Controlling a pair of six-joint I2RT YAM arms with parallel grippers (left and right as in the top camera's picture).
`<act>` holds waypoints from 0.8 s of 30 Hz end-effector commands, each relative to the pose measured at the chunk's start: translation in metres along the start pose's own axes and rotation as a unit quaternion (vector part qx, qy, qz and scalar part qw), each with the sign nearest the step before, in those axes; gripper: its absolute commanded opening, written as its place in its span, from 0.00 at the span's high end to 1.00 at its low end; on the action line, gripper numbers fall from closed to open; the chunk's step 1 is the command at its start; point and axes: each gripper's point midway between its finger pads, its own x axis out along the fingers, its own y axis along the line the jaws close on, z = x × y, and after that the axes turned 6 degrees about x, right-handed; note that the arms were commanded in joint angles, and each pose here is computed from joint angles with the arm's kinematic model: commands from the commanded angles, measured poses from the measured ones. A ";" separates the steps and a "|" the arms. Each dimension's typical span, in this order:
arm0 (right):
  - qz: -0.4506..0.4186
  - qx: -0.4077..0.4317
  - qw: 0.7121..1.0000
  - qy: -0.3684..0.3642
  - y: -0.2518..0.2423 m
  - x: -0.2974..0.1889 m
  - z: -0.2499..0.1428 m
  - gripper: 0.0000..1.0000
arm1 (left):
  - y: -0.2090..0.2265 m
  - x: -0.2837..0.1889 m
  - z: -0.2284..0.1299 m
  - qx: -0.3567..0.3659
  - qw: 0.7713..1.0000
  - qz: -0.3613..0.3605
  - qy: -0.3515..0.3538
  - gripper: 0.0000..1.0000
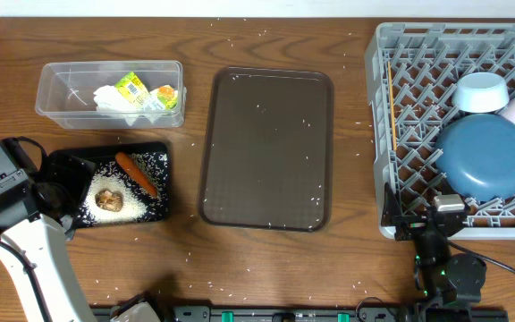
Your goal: Sort waste into correct bins and load items into the dishwasher rack
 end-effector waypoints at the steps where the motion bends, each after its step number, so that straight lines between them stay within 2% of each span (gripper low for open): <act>1: 0.001 -0.010 1.000 0.000 0.002 0.000 0.000 0.01 | 0.004 0.000 0.000 -0.005 1.000 0.007 -0.003 0.02; 7: 0.001 -0.010 1.000 0.000 0.002 0.000 0.000 0.01 | 0.009 0.001 0.001 0.020 1.000 0.020 -0.005 0.02; 13: 0.001 -0.010 1.000 0.000 0.002 0.000 0.000 0.01 | 0.017 -0.010 -0.019 0.025 0.999 0.029 0.021 0.02; 18: 0.001 -0.010 1.000 0.000 0.002 0.000 0.000 0.01 | -0.006 -0.028 -0.027 0.045 0.998 -0.033 -0.019 0.02; 21: 0.001 -0.010 1.000 0.000 0.002 0.000 0.000 0.01 | -0.032 -0.037 -0.036 0.092 0.991 -0.090 -0.047 0.02; 24: 0.001 -0.010 1.000 0.000 0.002 0.000 0.000 0.01 | -0.062 -0.043 -0.054 0.153 0.973 -0.157 -0.074 0.02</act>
